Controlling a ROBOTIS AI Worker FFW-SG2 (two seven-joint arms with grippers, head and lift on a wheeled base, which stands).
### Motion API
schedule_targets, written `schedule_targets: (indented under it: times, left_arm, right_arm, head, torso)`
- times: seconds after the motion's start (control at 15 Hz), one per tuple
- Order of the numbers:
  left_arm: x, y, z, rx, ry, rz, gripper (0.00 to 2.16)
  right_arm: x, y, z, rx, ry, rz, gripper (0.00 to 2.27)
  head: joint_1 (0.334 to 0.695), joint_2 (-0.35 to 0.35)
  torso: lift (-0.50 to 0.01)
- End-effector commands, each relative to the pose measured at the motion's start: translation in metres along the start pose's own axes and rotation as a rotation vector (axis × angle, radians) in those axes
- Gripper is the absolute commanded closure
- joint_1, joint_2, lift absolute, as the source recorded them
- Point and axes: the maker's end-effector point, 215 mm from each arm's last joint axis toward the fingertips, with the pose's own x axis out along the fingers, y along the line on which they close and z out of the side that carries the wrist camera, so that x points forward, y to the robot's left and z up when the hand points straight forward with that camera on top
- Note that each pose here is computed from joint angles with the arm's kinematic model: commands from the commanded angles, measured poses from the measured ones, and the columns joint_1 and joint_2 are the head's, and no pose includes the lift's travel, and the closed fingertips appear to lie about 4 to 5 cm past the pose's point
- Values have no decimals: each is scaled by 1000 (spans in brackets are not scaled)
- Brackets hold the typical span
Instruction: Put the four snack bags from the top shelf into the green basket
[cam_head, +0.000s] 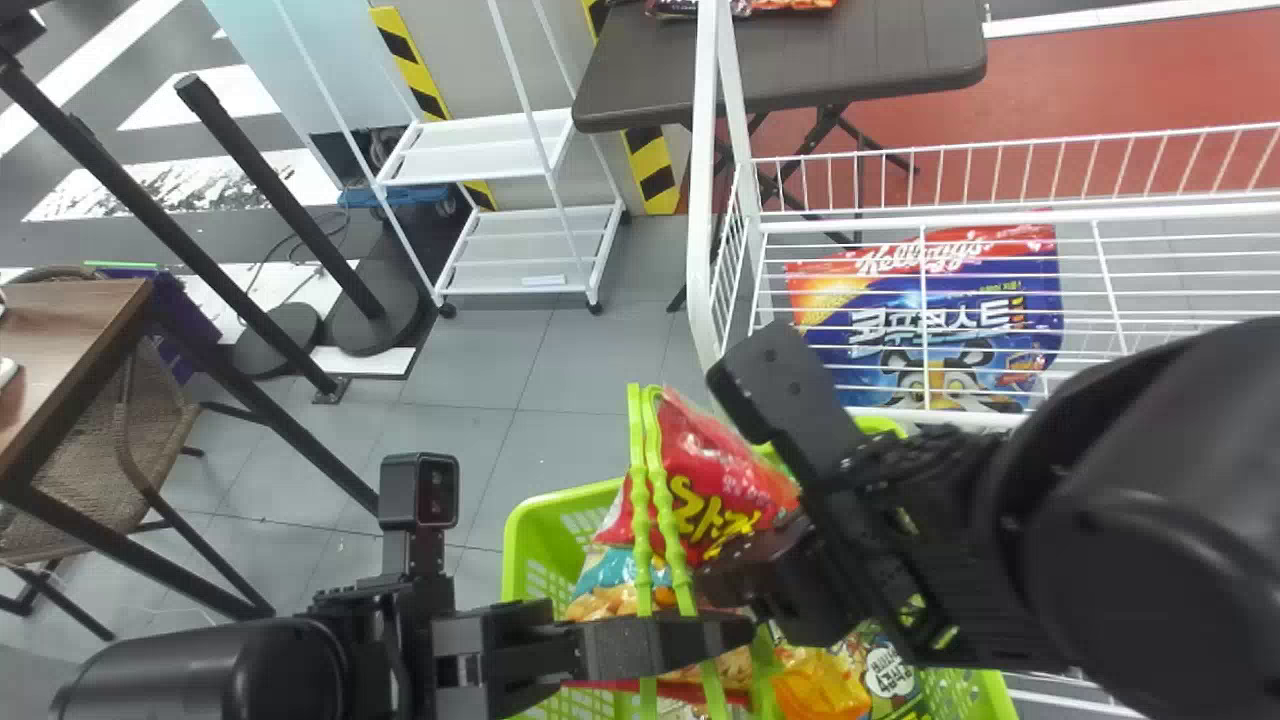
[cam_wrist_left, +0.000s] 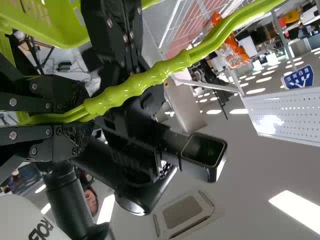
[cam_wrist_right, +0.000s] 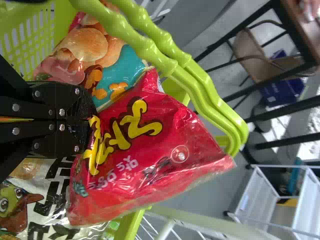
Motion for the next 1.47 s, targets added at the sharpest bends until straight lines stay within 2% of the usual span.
schedule_targets:
  times: [0.0,0.27,0.33,0.4,0.47,0.53,0.87,1.0,1.13,1.33,1.4]
  left_arm:
    - [0,-4,-1,-1,2,-15,2148]
    - [1,-9,-2,3,5,-25,2148]
    - [1,-9,-2,3,5,-25,2148]
    - [1,-8,-2,1,6,-24,2148]
    - [-1,-8,-2,2,4,-21,2148]
    - [-2,-8,-2,2,2,-18,2148]
    - [-9,-5,0,2,-12,-3,2148]
    - [-14,-4,3,6,-21,7,2148]
    - [-20,-3,4,7,-29,21,2148]
    - [-31,-1,6,5,-47,37,2148]
    - [-32,0,6,5,-48,40,2148]
  right_arm:
    - [13,10,-5,-16,41,18,2243]
    - [16,17,-1,-42,57,54,2243]
    - [16,16,0,-42,56,49,2138]
    - [15,12,-2,-30,52,42,1656]
    - [12,11,2,-25,36,33,562]
    - [7,8,6,-28,17,14,-2]
    - [-43,-15,44,45,-148,6,36]
    - [-74,-43,60,78,-227,-29,46]
    - [-104,-84,53,125,-276,-103,53]
    - [-156,-185,15,266,-304,-294,76]
    - [-171,-225,-15,333,-282,-381,87]
  head:
    - [695,350]
    - [695,350]
    - [695,350]
    - [695,350]
    - [695,350]
    - [695,350]
    - [695,350]
    - [695,350]
    - [695,350]
    - [695,350]
    - [695,314]
  torso:
    - [0]
    - [0]
    - [0]
    - [0]
    - [0]
    - [0]
    - [0]
    - [0]
    - [0]
    - [0]
    - [0]
